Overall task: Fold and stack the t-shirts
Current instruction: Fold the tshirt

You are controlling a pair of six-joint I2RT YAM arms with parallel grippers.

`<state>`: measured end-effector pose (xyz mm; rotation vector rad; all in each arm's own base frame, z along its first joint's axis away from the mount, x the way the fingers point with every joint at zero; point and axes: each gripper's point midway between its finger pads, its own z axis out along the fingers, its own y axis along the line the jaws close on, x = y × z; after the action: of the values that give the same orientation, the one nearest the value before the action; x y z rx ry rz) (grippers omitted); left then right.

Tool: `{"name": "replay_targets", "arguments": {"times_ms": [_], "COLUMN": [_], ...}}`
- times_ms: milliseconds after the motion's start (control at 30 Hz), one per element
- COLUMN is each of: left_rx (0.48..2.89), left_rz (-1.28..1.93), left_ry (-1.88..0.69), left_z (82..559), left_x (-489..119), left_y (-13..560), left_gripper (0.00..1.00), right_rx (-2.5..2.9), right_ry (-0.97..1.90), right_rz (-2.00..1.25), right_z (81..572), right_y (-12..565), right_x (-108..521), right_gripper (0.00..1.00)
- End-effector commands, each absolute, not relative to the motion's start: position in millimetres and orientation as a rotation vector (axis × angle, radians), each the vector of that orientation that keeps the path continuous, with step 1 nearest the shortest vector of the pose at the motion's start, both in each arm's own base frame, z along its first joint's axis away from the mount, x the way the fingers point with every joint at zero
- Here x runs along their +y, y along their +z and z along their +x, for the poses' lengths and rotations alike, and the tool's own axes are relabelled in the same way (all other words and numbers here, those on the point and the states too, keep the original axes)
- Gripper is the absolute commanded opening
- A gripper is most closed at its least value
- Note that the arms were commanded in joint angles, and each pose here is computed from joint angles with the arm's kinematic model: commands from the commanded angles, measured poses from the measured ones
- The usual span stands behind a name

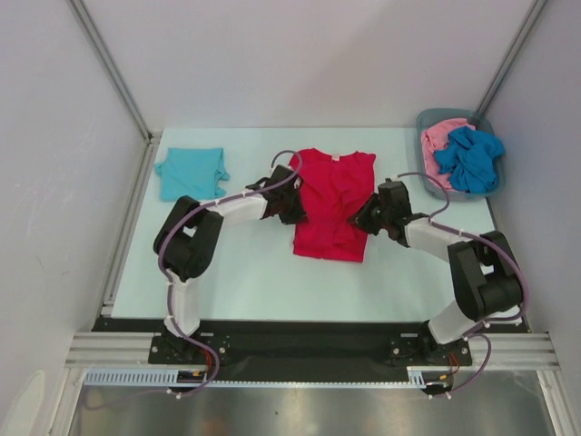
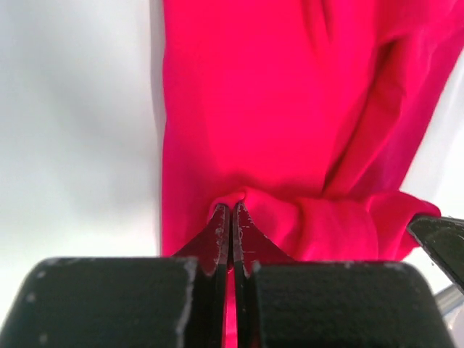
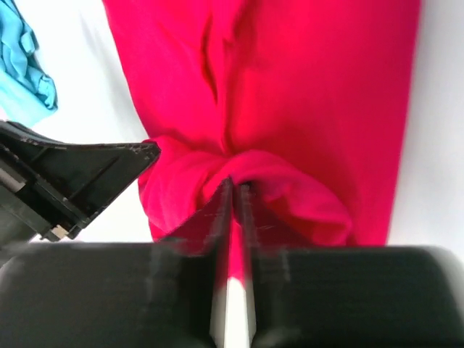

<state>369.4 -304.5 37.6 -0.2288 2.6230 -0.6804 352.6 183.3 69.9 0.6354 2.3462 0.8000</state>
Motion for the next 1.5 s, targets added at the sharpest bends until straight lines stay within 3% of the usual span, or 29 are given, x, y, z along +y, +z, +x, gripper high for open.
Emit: {"name": "replay_targets", "arguments": {"times_ms": [0,33,67,100,167,233,267,600,867,1100,1467], "left_rx": [2.506,2.492,2.488,2.481,2.456,2.435,2.413,2.349,2.413,2.419,2.324], "left_rz": [-0.166,-0.147,-0.136,-0.129,-0.103,-0.085,-0.080,-0.107,-0.140,-0.156,-0.170], "left_ry": [-0.736,-0.736,-0.742,-0.748,-0.754,-0.754,-0.761,-0.820,-0.793,-0.842,-0.969], "left_z": [407.6,415.2,418.0,421.2,424.4,424.2,424.5,372.7,300.9,299.1,321.0], "left_x": [-318.4,-321.8,-323.5,-323.7,-325.0,-323.8,-323.2,-302.3,-277.8,-279.1,-281.9], "left_y": [62.4,65.2,65.9,68.6,78.1,84.3,94.5,147.2,107.6,61.3,44.2], "left_gripper": [0.05,0.15,0.35,0.47,0.71,0.78,0.88,0.90,0.90,0.90,0.88], "right_rx": [2.246,2.246,2.230,2.215,2.186,2.157,2.127,2.015,2.064,2.136,2.086], "right_ry": [0.865,0.860,0.861,0.862,0.863,0.854,0.851,0.842,0.828,0.825,0.967], "right_rz": [0.516,0.519,0.516,0.513,0.501,0.485,0.472,0.437,0.492,0.514,0.452], "right_z": [389.3,392.9,397.6,401.0,406.7,408.8,409.4,384.4,330.7,307.7,305.5], "right_y": [93.3,89.3,91.6,93.9,105.0,117.8,130.8,203.3,166.1,111.7,87.8], "right_x": [195.6,195.1,194.1,193.9,190.6,187.6,185.0,168.9,153.0,148.6,154.4], "right_gripper": [0.18,0.26,0.32,0.40,0.42,0.43,0.43,0.42,0.42,0.41,0.41]}}
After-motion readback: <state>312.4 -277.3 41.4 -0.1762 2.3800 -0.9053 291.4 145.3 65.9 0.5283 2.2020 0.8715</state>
